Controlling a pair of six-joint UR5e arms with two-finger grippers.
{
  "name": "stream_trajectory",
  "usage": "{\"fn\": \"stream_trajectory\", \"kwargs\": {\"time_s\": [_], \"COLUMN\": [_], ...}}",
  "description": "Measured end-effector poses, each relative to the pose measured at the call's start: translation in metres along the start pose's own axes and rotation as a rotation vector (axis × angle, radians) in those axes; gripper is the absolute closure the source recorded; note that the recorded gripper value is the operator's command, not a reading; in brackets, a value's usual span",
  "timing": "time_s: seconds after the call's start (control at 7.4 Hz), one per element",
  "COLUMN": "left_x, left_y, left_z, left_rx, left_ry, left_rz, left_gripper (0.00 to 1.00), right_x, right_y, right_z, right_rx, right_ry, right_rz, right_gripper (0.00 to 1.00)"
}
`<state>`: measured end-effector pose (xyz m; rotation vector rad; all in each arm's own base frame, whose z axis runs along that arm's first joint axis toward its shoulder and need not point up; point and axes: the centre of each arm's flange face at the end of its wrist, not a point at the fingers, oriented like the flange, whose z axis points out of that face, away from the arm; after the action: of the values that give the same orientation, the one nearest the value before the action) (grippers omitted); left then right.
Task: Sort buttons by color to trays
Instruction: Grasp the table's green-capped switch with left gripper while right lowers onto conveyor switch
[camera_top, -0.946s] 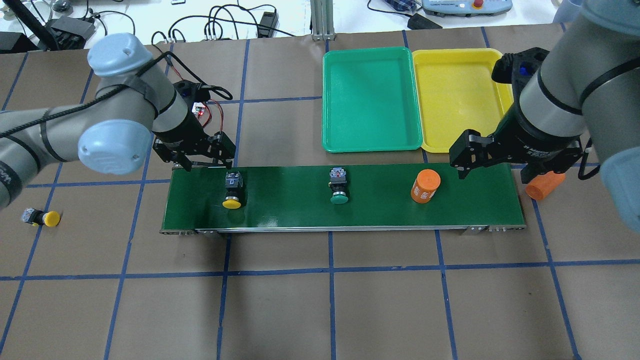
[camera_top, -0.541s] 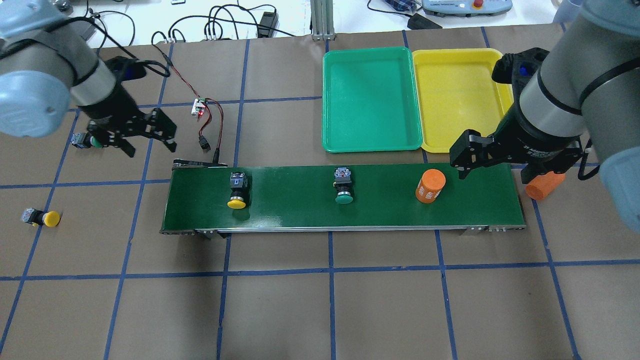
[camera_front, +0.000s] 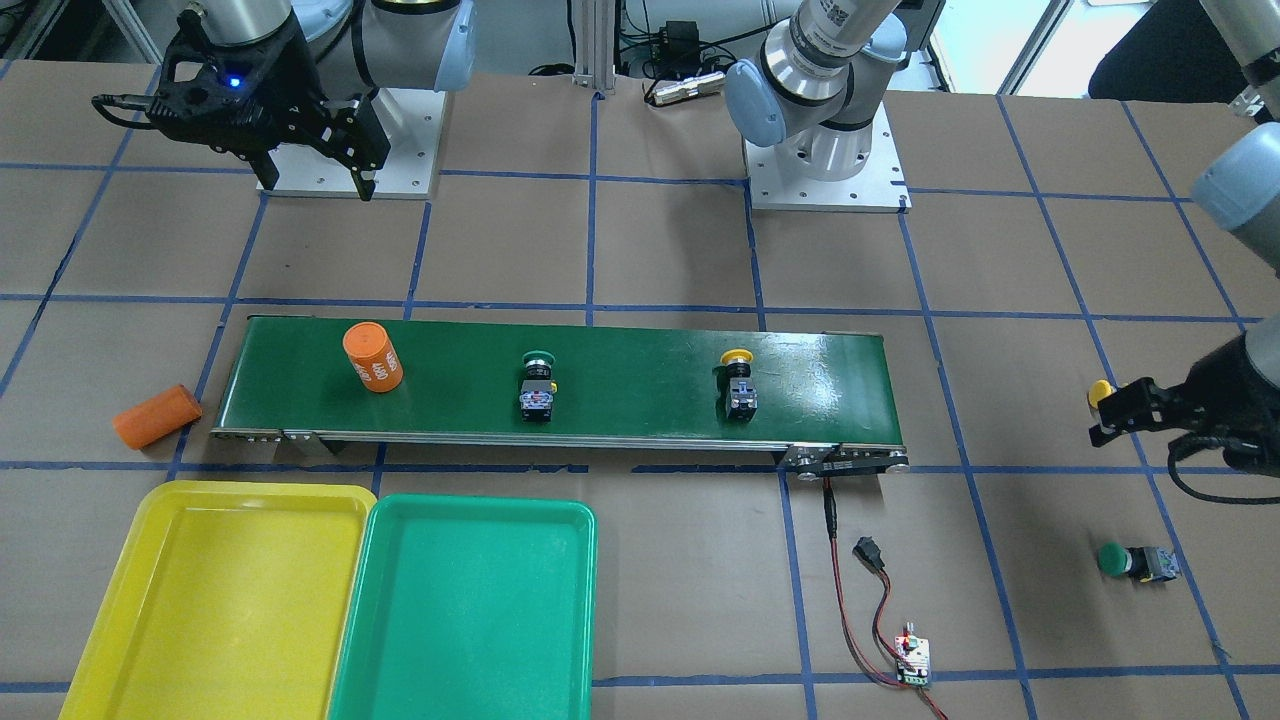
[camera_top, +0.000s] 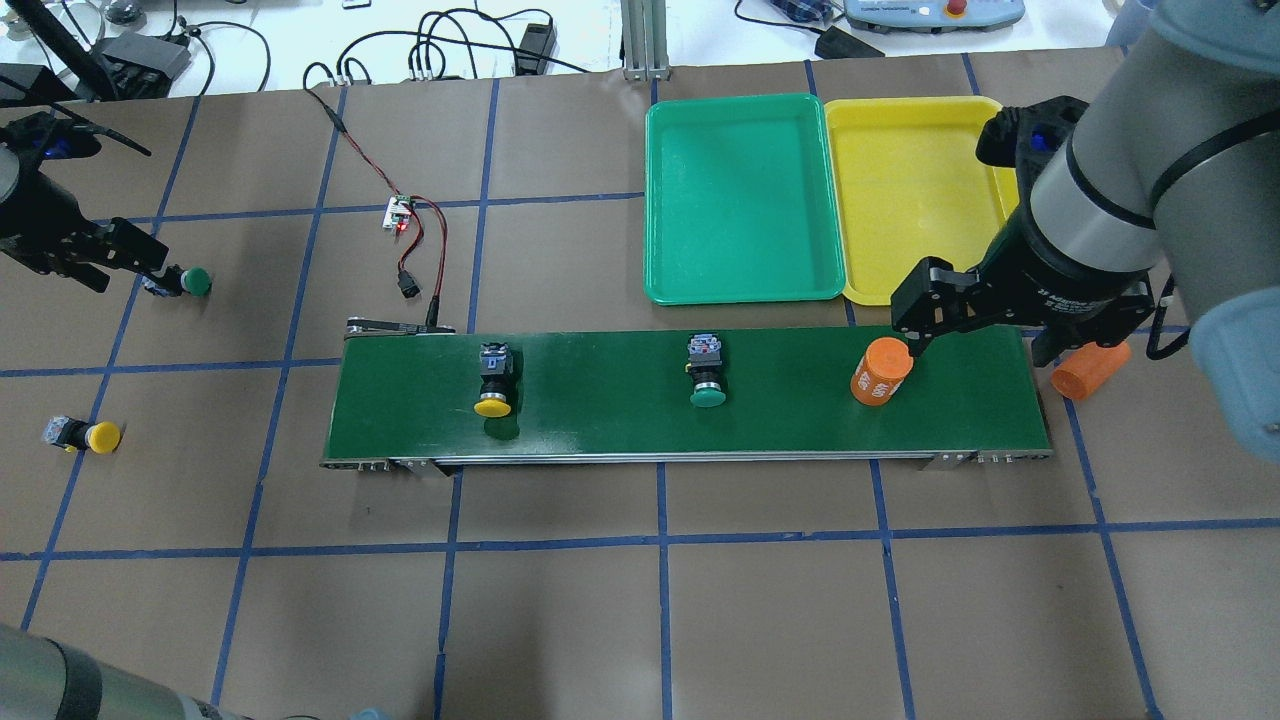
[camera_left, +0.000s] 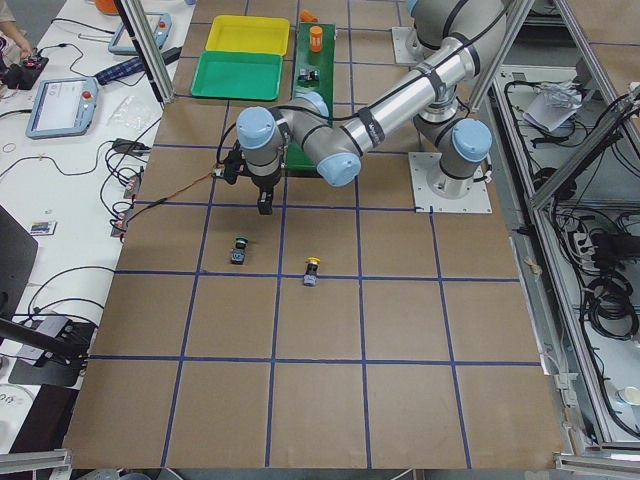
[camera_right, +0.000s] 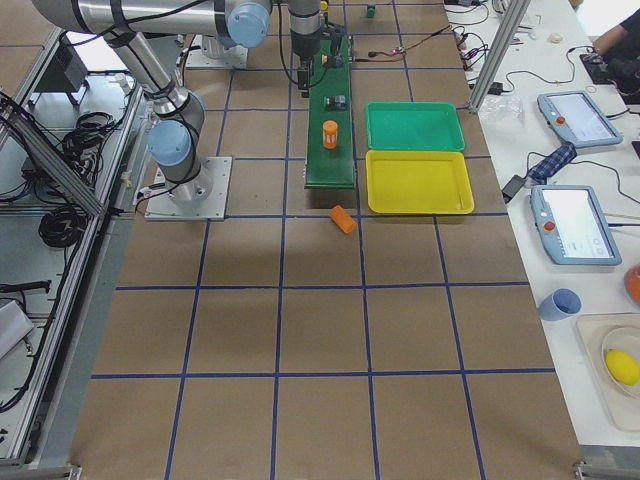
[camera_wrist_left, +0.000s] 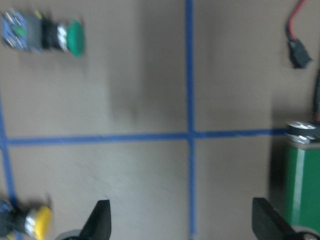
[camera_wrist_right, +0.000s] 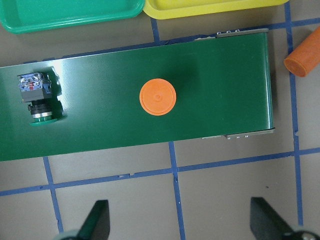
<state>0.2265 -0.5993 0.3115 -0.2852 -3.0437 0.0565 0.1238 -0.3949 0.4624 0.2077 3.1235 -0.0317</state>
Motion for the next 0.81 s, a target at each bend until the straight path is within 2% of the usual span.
{"fn": "stream_trajectory", "kwargs": {"time_s": [0.27, 0.41, 0.81], "left_x": [-0.048, -0.067, -0.101], "left_y": [-0.041, -0.058, -0.088], "left_z": [0.018, 0.026, 0.066], "left_rx": [0.026, 0.033, 0.024], "left_ry": [-0.029, -0.039, -0.028], "left_rz": [0.206, 0.272, 0.385], "left_gripper": [0.00, 0.00, 0.00], "right_x": [-0.005, -0.009, -0.044], "right_y": [-0.013, -0.021, -0.029], "right_z": [0.013, 0.019, 0.041], "right_rx": [-0.002, 0.007, 0.014], "right_ry": [-0.004, -0.007, -0.011], "right_rz": [0.003, 0.005, -0.023], "right_gripper": [0.00, 0.00, 0.00]}}
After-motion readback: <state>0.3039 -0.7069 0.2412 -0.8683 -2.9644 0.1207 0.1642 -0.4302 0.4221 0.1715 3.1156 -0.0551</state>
